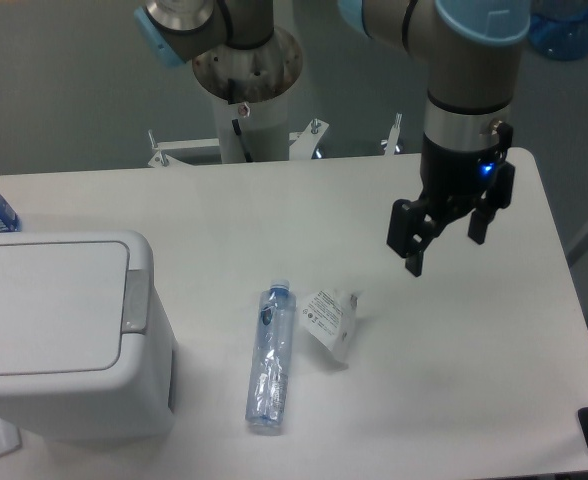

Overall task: Open the trash can
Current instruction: 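Move the open gripper across the table to the trash can lid edge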

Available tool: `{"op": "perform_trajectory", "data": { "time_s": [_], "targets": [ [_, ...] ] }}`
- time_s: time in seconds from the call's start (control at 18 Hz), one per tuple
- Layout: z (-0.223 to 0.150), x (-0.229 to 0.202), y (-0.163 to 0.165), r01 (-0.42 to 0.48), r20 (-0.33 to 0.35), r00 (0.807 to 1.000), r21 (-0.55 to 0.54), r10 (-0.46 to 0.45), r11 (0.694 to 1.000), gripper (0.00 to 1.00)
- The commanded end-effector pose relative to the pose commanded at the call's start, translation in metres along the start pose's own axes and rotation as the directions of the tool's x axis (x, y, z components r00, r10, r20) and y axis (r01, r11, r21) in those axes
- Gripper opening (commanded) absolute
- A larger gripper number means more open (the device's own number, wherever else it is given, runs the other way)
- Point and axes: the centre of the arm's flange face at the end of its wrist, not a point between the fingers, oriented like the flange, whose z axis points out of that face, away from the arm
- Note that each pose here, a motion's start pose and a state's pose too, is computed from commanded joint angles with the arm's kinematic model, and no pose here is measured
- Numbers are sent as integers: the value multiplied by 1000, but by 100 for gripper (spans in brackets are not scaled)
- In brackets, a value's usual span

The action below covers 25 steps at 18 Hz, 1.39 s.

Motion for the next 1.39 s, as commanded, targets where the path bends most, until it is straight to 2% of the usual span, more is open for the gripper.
{"op": "perform_trajectory", "data": {
  "time_s": [0.22, 0.44, 1.06, 1.39],
  "targets": [
    [1, 7, 4, 5, -13, 1000, -13, -5, 1000, 100],
    [7, 37, 14, 28, -29, 999, -25, -29, 999, 100],
    [19, 82, 32, -38, -45, 998, -57, 35, 998, 100],
    [21, 86, 35, -42, -45, 998, -63, 40, 997, 100]
  ]
}}
